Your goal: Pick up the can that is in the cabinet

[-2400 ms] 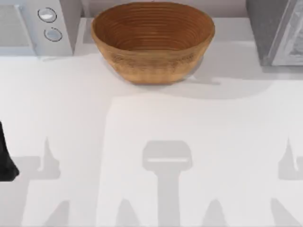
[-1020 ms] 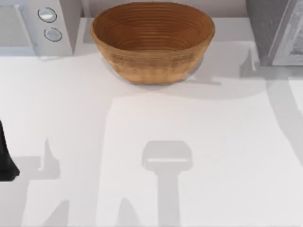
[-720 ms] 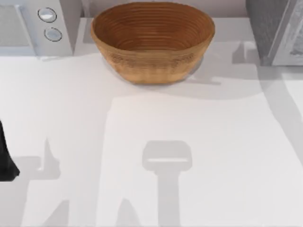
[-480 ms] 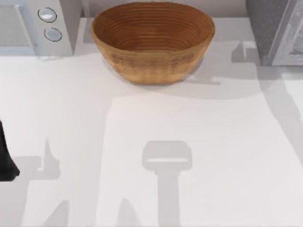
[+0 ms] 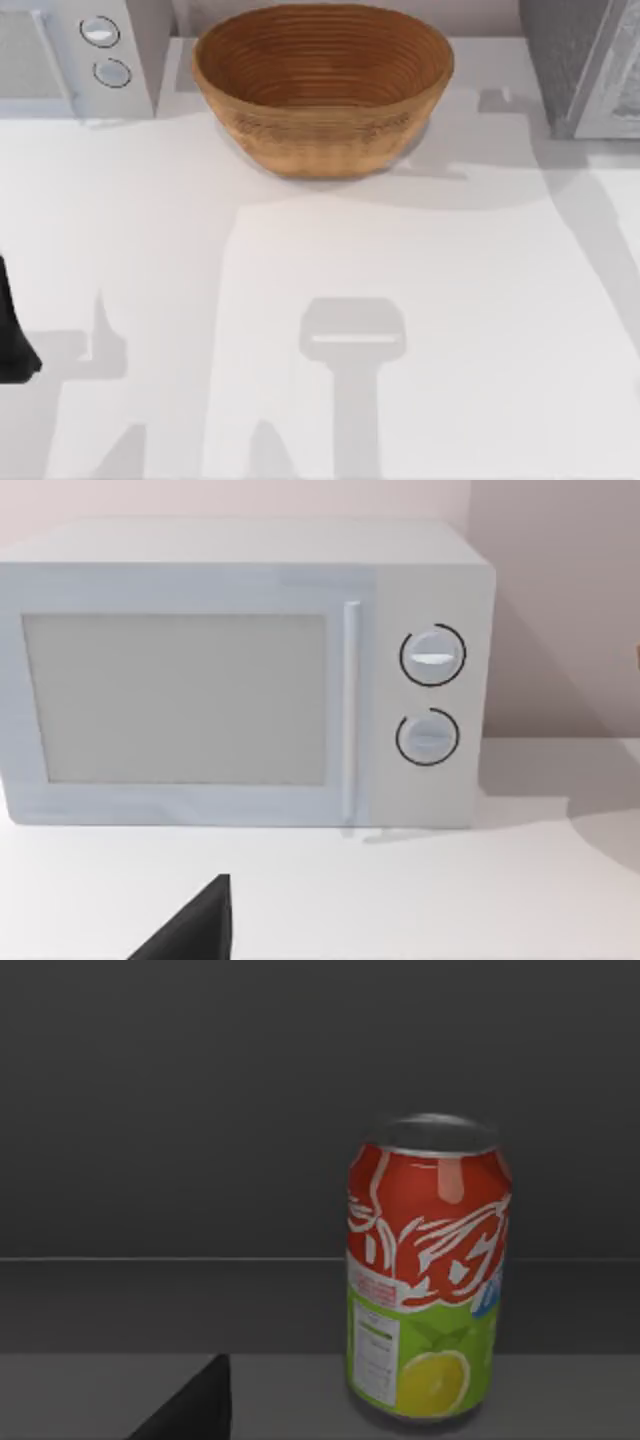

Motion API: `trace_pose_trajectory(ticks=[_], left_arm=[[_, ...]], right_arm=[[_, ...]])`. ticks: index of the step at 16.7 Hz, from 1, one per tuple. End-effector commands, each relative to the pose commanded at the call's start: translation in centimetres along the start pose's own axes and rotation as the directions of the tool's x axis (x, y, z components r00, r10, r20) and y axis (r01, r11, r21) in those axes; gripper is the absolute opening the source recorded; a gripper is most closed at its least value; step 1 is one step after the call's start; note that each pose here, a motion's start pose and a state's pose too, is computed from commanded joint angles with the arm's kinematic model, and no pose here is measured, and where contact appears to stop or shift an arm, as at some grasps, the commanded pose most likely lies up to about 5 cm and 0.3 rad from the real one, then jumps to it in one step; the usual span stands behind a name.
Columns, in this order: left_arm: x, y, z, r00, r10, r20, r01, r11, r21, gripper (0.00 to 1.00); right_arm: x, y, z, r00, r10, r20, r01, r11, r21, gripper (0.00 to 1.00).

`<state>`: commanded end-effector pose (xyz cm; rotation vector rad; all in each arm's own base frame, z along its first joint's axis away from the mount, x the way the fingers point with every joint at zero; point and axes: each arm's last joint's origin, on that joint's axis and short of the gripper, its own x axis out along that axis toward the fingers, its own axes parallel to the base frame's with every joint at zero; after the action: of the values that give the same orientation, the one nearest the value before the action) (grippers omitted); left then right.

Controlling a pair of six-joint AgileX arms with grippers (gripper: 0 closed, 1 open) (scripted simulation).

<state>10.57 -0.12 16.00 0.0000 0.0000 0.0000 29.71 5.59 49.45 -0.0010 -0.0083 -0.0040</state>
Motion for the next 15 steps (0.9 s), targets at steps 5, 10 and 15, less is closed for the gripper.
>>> trace_pose_trajectory(ticks=[5,10,15], left_arm=[[0.0,0.0,0.0,1.0,0.0,0.0,0.0,1.0,0.0,1.0],[0.0,0.0,0.0,1.0,0.0,0.0,0.0,1.0,0.0,1.0],[0.0,0.0,0.0,1.0,0.0,0.0,0.0,1.0,0.0,1.0]], right_arm=[[2.4,0.6,-1.2,1.0,-0.001,0.001,0.001,1.0,-0.001,1.0],[3.4,0.6,-1.2,1.0,0.0,-0.003,0.0,1.0,-0.002,1.0],[7.6,0.7,-1.1,1.0,0.0,0.003,0.0,1.0,-0.001,1.0]])
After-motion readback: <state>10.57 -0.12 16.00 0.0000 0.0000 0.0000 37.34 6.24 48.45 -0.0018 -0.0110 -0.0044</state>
